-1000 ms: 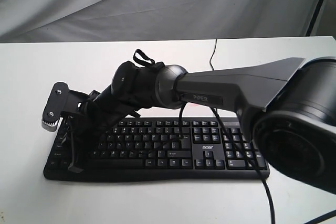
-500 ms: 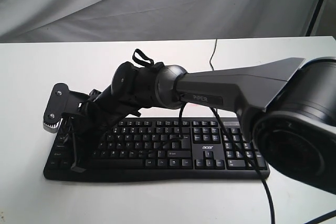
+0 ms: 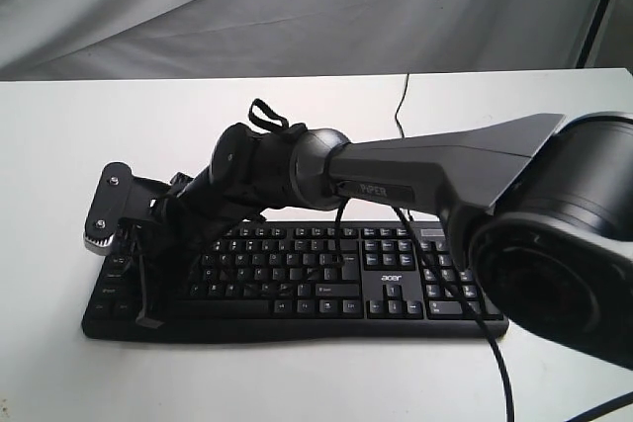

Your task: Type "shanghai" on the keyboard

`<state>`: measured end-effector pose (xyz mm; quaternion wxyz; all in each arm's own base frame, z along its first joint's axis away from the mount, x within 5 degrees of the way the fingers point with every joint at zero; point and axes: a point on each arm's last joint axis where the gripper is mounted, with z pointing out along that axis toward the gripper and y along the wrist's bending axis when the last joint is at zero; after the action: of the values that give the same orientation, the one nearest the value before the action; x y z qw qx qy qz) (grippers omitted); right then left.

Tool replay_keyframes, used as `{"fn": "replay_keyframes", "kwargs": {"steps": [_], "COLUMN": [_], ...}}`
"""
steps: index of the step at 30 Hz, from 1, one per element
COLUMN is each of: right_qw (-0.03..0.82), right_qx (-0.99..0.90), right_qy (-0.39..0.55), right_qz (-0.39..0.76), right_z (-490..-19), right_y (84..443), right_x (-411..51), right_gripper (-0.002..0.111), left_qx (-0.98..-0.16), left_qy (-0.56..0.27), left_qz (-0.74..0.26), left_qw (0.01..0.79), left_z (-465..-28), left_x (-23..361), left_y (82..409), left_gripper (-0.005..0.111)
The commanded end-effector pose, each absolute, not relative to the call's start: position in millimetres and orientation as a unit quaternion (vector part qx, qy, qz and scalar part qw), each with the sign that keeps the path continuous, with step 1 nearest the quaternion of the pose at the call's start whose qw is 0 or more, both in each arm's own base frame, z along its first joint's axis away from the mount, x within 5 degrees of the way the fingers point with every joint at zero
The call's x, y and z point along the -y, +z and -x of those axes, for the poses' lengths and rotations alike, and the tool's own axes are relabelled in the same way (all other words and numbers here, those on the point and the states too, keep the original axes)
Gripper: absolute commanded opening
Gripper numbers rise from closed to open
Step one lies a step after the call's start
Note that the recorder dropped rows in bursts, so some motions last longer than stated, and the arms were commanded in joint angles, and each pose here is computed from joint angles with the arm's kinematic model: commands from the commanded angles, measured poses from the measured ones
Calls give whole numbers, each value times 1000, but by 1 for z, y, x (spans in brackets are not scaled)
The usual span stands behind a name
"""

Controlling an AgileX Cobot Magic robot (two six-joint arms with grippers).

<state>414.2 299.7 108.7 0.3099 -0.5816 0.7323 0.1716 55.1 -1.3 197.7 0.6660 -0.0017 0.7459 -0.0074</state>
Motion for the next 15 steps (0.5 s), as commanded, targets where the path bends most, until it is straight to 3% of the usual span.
{"fn": "replay_keyframes", "kwargs": {"steps": [1, 15], "right_qw": [324, 305], "right_qx": [-719, -713], "right_qy": [164, 159], "right_qz": [593, 611], "right_z": [-414, -408], "right_y": [130, 145], "right_x": [-300, -296], "right_gripper": [0, 0], "left_qx": [-746, -746], "left_qy": [-11, -11], "left_qz": [2, 2], "left_qw": [666, 666], "left_z": [-55, -55], "left_x": [2, 2], "left_y": [198, 198], "left_gripper": [1, 1]}}
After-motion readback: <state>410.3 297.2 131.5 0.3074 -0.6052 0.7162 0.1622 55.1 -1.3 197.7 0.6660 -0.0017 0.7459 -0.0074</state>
